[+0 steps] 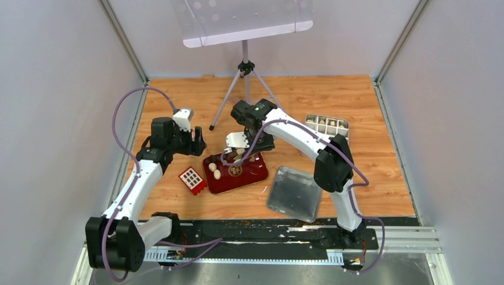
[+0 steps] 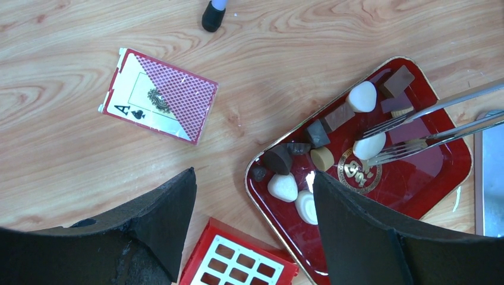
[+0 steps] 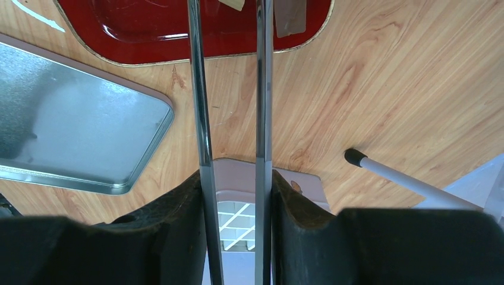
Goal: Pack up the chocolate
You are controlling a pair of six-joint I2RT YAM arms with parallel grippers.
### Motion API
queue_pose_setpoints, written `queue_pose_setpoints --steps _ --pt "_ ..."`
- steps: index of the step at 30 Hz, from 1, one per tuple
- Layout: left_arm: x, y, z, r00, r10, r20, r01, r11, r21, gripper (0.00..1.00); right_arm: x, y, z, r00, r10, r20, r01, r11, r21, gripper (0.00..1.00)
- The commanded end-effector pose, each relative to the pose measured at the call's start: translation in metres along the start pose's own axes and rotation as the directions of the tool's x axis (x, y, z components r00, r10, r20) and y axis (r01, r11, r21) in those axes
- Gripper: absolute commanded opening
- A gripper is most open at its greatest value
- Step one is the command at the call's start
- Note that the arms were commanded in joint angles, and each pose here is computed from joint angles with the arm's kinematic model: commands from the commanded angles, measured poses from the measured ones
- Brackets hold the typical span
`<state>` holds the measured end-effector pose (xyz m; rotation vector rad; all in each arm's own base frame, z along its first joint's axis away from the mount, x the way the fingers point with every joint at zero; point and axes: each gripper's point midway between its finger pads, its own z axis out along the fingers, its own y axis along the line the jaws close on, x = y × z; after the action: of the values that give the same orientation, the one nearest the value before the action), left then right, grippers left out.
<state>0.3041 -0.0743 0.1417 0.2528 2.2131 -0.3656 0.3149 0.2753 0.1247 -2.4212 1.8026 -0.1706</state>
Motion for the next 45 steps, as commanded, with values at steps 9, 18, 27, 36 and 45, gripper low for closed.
queue_pose_setpoints --steps 9,18,27,36,45 --pt "-0.008 -0.005 0.003 0.999 -0.009 0.040 0.007 0.999 0.040 0.79 0.069 0.006 -0.087 0.971 0.209 0.115 -0.226 0.962 0.154 0.18" --pt "-0.007 -0.004 0.007 1.000 -0.018 0.010 0.018 0.999 0.037 0.79 0.193 0.021 -0.085 0.835 0.550 0.034 -0.548 0.822 0.155 0.19" --pt "-0.009 -0.004 0.011 0.999 -0.038 0.013 0.038 0.998 0.041 0.79 0.266 0.018 -0.078 0.711 0.703 -0.033 -0.683 0.701 0.205 0.20" --pt "-0.008 -0.004 0.007 0.999 -0.029 0.017 0.029 0.999 0.035 0.79 0.276 0.014 -0.062 0.684 0.726 -0.070 -0.708 0.683 0.177 0.36" --pt "-0.008 -0.003 0.005 1.000 -0.022 0.021 0.021 0.999 0.026 0.79 0.273 0.003 -0.081 0.664 0.747 -0.026 -0.729 0.655 0.198 0.41"
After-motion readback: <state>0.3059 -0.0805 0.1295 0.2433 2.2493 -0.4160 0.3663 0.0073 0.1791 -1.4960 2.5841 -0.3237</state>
